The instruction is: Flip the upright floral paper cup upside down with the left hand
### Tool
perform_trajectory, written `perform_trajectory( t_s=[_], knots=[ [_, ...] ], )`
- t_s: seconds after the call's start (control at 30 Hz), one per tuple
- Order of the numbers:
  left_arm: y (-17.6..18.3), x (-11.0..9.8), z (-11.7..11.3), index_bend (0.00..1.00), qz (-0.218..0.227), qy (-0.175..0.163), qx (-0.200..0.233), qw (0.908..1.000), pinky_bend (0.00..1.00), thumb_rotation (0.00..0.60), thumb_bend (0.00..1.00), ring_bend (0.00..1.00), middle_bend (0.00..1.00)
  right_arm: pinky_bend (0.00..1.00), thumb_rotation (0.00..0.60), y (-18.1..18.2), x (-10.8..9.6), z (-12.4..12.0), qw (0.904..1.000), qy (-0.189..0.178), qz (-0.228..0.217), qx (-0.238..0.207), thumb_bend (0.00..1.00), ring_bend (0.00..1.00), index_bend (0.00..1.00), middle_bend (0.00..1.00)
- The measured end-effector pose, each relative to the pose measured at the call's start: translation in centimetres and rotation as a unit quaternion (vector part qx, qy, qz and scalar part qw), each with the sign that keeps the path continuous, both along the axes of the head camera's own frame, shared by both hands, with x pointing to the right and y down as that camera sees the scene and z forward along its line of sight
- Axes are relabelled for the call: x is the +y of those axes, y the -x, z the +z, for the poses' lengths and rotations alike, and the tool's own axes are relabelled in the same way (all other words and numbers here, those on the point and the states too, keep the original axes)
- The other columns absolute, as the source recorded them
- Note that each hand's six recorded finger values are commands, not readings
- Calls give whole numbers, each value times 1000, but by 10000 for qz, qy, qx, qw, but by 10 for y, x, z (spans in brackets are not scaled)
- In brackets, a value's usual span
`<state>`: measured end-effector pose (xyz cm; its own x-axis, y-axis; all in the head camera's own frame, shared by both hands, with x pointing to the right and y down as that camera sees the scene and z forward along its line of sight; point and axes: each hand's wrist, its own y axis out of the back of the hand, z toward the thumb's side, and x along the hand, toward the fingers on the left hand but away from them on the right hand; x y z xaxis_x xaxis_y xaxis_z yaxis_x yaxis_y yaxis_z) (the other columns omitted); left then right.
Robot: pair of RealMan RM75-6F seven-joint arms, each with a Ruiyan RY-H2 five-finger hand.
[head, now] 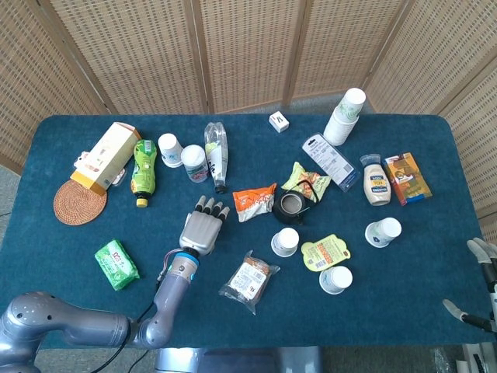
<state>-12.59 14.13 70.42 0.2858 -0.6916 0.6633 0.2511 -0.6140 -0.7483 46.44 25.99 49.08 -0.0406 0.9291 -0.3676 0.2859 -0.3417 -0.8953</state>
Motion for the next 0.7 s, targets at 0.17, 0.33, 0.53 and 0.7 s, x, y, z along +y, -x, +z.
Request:
perform_trajectory(
  t_s=[0.17,0.33,0.53,0.7],
  knots=[
    [3,0,2,231,-14,-17,-114,9999,256,600,328,192,283,0,600,0,0,1,10000,10,-8,0,21,0,0,0],
    [4,0,3,260,-37,-1,-149,9999,274,600,329,218,310,0,600,0,0,1,10000,22,0,-1,21,0,0,0],
    [6,-3,-1,312,-137,-7,21,9999,313,600,330,266,361,0,600,1,0,3,10000,54,-15,-5,21,0,0,0],
    [11,-6,-4,347,-180,-63,120,9997,351,600,329,316,409,0,600,2,0,4,10000,82,-37,-14,21,0,0,0]
  ],
)
